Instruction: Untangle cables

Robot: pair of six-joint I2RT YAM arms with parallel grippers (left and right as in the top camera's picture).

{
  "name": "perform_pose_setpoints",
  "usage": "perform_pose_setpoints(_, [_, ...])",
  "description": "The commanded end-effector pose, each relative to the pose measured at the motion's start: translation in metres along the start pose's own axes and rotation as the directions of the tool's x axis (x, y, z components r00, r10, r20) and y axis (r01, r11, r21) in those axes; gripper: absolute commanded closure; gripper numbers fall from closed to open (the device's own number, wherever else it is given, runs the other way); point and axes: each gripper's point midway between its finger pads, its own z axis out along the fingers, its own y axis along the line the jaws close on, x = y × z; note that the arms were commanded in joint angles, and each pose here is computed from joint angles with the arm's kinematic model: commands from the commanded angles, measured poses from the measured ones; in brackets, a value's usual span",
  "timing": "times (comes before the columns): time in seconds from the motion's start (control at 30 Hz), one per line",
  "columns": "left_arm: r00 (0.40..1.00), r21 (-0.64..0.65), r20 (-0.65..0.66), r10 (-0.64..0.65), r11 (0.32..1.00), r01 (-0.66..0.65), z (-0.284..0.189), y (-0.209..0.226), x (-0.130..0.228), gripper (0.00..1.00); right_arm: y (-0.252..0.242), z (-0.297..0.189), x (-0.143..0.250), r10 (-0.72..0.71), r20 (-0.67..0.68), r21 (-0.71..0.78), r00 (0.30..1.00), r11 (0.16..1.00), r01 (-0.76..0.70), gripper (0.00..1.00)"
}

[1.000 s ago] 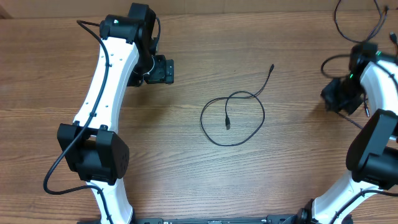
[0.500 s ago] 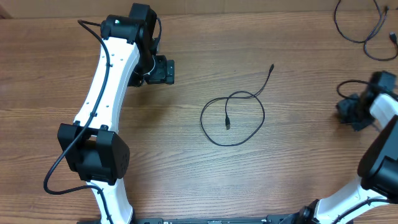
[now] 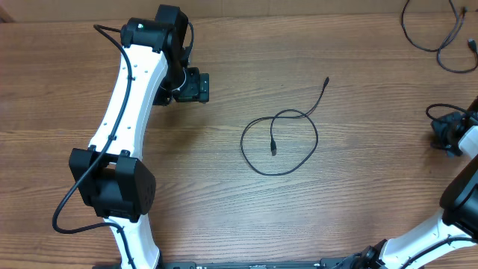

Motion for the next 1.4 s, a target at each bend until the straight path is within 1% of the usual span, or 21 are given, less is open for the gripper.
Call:
perform_pose_setpoints(0.0, [1.0, 0.004, -0.019, 0.023, 1.0, -0.023, 0.005, -0.004, 0.003, 0.07, -0.002, 0.006, -0.006, -0.046, 0.03, 0.013, 0.998, 0.999, 0.045, 0.96])
perform_pose_setpoints(0.07, [0.999, 0.004, -0.022, 0.025, 1.0, -0.025, 0.005, -0.005, 0.004, 0.07, -0.002, 0.005, -0.014, -0.051, 0.049, 0.031, 0.997, 0.998, 0.05, 0.96])
perform_pose_setpoints(0.2, [0.999, 0.004, -0.022, 0.032, 0.999, -0.032, 0.005, -0.008, 0.004, 0.07, 0.008, 0.002, -0.009, -0.071, 0.006, -0.004, 0.997, 0.997, 0.071, 0.96])
perform_pose_setpoints(0.27, [0.999, 0.005, -0.022, 0.036, 0.999, -0.036, 0.006, -0.009, 0.005, 0.07, 0.021, -0.002, -0.004, -0.079, -0.034, -0.054, 0.996, 0.996, 0.077, 0.96])
perform_pose_setpoints(0.4, [0.999, 0.006, -0.019, 0.047, 0.999, -0.047, 0.007, -0.014, 0.005, 0.07, 0.069, -0.025, 0.004, -0.107, -0.12, -0.228, 0.987, 0.97, 0.078, 0.96])
perform_pose_setpoints(0.5, [0.998, 0.006, -0.016, 0.056, 0.998, -0.056, 0.007, -0.017, 0.005, 0.07, 0.107, -0.049, 0.012, -0.156, -0.143, -0.304, 0.977, 0.947, 0.107, 0.96])
perform_pose_setpoints(0.6, [0.998, 0.007, -0.014, 0.064, 0.998, -0.064, 0.008, -0.019, 0.005, 0.06, 0.128, -0.069, 0.016, -0.21, -0.129, -0.276, 0.969, 0.946, 0.168, 0.96])
perform_pose_setpoints(0.67, [0.997, 0.007, -0.015, 0.076, 0.997, -0.076, 0.008, -0.02, 0.005, 0.07, 0.131, -0.082, 0.023, -0.234, -0.146, -0.221, 0.961, 0.955, 0.199, 0.96])
perform_pose_setpoints(0.7, [0.997, 0.006, -0.015, 0.082, 0.997, -0.082, 0.008, -0.021, 0.006, 0.07, 0.128, -0.086, 0.026, -0.224, -0.164, -0.186, 0.961, 0.963, 0.193, 0.96])
perform_pose_setpoints(0.8, [0.996, 0.001, -0.014, 0.087, 0.996, -0.087, 0.008, -0.02, 0.005, 0.07, 0.1, -0.096, 0.037, -0.09, -0.214, -0.015, 0.973, 0.996, 0.089, 0.96])
perform_pose_setpoints(0.9, [0.996, 0.002, -0.009, 0.09, 0.996, -0.09, 0.008, -0.02, 0.004, 0.07, 0.057, -0.1, 0.027, 0.075, -0.156, 0.194, 0.985, 0.98, -0.044, 0.96])
perform_pose_setpoints(0.97, [0.995, 0.002, -0.009, 0.095, 0.996, -0.095, 0.008, -0.02, 0.004, 0.06, 0.032, -0.101, 0.015, 0.161, -0.118, 0.267, 0.98, 0.956, -0.125, 0.96])
perform_pose_setpoints(1.0, [0.995, 0.001, -0.009, 0.098, 0.995, -0.098, 0.008, -0.02, 0.004, 0.06, 0.022, -0.101, 0.01, 0.2, -0.108, 0.286, 0.974, 0.945, -0.162, 0.96])
perform_pose_setpoints(1.1, [0.995, 0.002, -0.006, 0.104, 0.995, -0.104, 0.008, -0.02, 0.004, 0.07, -0.022, -0.102, -0.009, 0.403, -0.049, 0.355, 0.914, 0.862, -0.361, 0.96])
perform_pose_setpoints(1.17, [0.994, 0.004, 0.001, 0.106, 0.994, -0.106, 0.008, -0.021, 0.002, 0.07, -0.048, -0.103, -0.022, 0.485, -0.007, 0.377, 0.875, 0.812, -0.447, 0.96])
perform_pose_setpoints(1.37, [0.994, 0.005, 0.005, 0.112, 0.994, -0.112, 0.008, -0.024, 0.002, 0.07, -0.112, -0.105, -0.061, 0.607, 0.109, 0.365, 0.787, 0.712, -0.6, 0.96])
